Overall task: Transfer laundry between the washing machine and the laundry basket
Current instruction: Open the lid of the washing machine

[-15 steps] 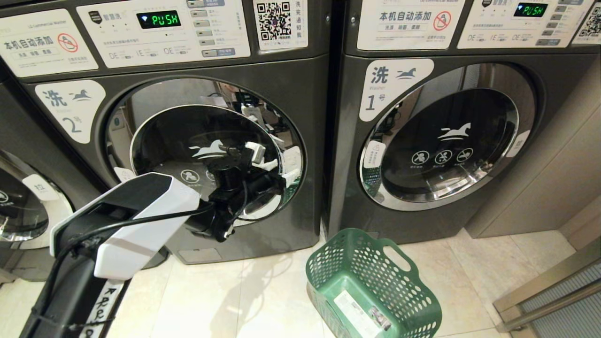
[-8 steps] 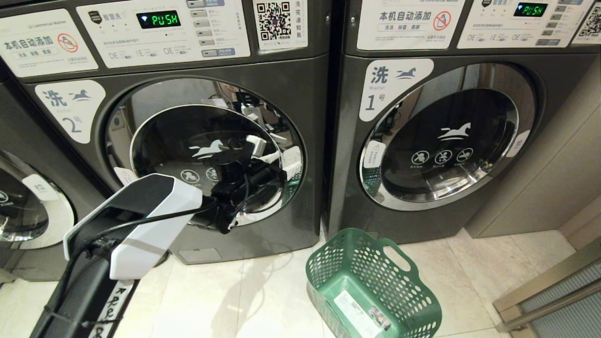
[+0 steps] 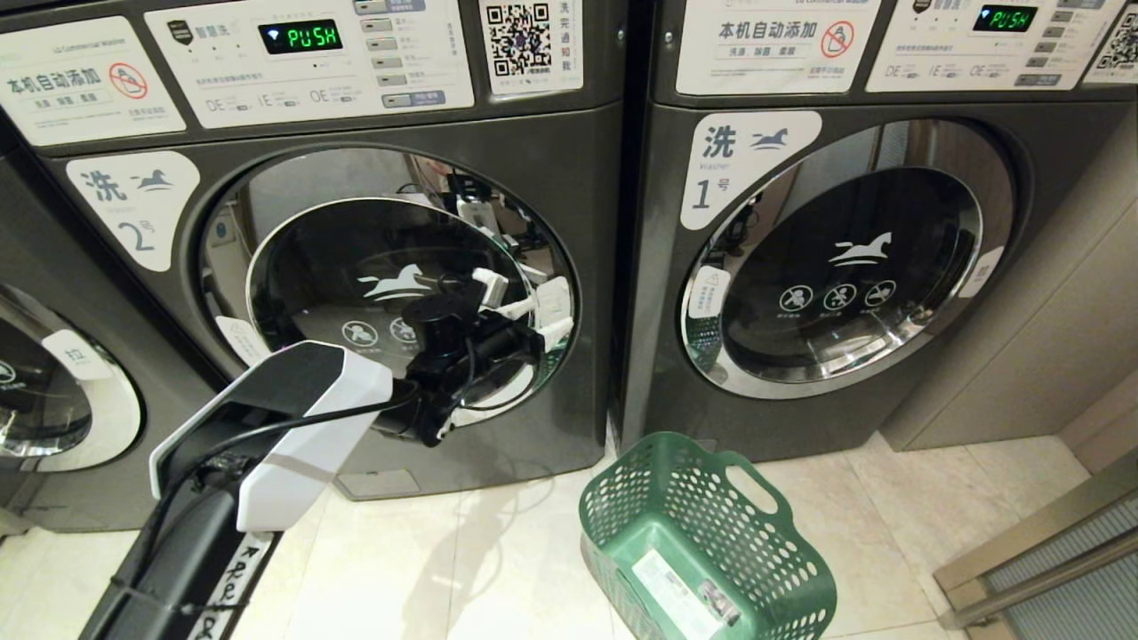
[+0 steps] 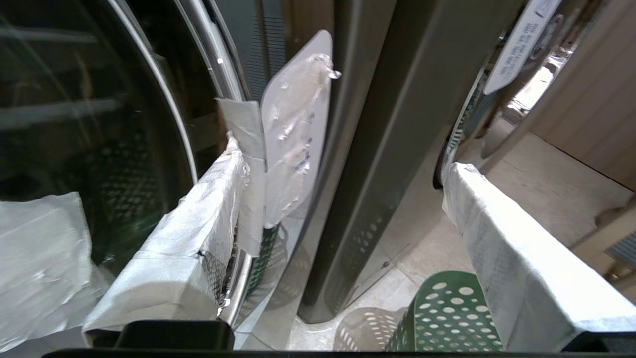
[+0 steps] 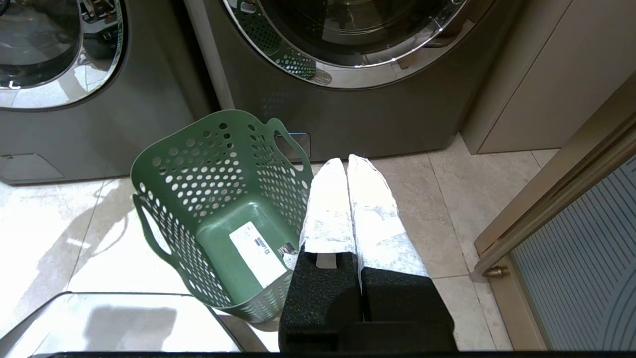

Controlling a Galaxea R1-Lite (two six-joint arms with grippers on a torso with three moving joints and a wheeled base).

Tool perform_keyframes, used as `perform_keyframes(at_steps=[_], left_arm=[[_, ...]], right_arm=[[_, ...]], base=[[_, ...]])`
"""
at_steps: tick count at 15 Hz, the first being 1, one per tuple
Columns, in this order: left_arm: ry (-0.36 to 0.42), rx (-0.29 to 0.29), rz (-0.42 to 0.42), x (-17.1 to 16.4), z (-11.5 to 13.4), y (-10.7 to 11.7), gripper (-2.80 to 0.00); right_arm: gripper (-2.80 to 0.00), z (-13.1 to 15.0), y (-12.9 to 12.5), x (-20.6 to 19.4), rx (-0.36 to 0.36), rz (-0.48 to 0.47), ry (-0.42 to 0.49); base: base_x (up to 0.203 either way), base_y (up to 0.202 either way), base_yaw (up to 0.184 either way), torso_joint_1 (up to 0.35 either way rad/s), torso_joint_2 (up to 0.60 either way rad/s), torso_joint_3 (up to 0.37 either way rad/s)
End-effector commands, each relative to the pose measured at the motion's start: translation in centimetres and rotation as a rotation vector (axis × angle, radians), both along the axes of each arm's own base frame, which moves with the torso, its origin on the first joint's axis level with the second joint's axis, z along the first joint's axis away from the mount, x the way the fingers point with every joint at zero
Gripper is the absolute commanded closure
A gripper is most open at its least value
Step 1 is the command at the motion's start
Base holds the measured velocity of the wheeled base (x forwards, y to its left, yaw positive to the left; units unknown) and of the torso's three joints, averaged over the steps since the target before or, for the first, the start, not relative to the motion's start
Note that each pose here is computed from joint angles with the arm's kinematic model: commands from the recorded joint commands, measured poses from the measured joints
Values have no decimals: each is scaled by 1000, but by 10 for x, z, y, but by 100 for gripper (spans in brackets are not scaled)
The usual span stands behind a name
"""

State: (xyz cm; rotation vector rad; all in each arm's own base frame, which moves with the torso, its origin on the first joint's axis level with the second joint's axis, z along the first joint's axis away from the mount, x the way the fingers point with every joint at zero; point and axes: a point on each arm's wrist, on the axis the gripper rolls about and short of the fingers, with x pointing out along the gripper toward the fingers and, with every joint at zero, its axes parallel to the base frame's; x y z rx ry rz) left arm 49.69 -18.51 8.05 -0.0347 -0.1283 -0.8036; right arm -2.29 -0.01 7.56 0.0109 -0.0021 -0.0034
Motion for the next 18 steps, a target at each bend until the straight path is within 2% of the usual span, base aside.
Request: perform_keyframes(at_steps=[1,9,11,14,18], left_arm=[[-3,0,-15,0,-1,-1,-280],[-3,6,-33,3,-2,-14,-280],[-6,9,-6,4,-3,-13,-280],[-14,-1,78,6,2,-9,-280],[-19,-6,89,6,4,-3,-280]], right_arm=[[0,0,0,0,0,0,-1],[0,0,0,0,0,-1,-1],[0,0,0,0,0,-1,-1],[0,0,0,0,0,0,-1],[0,0,0,0,0,0,-1]], base=[[0,0,0,0,0,0],[0,0,0,0,0,0],[0,0,0,0,0,0],[0,0,0,0,0,0],[0,0,0,0,0,0]])
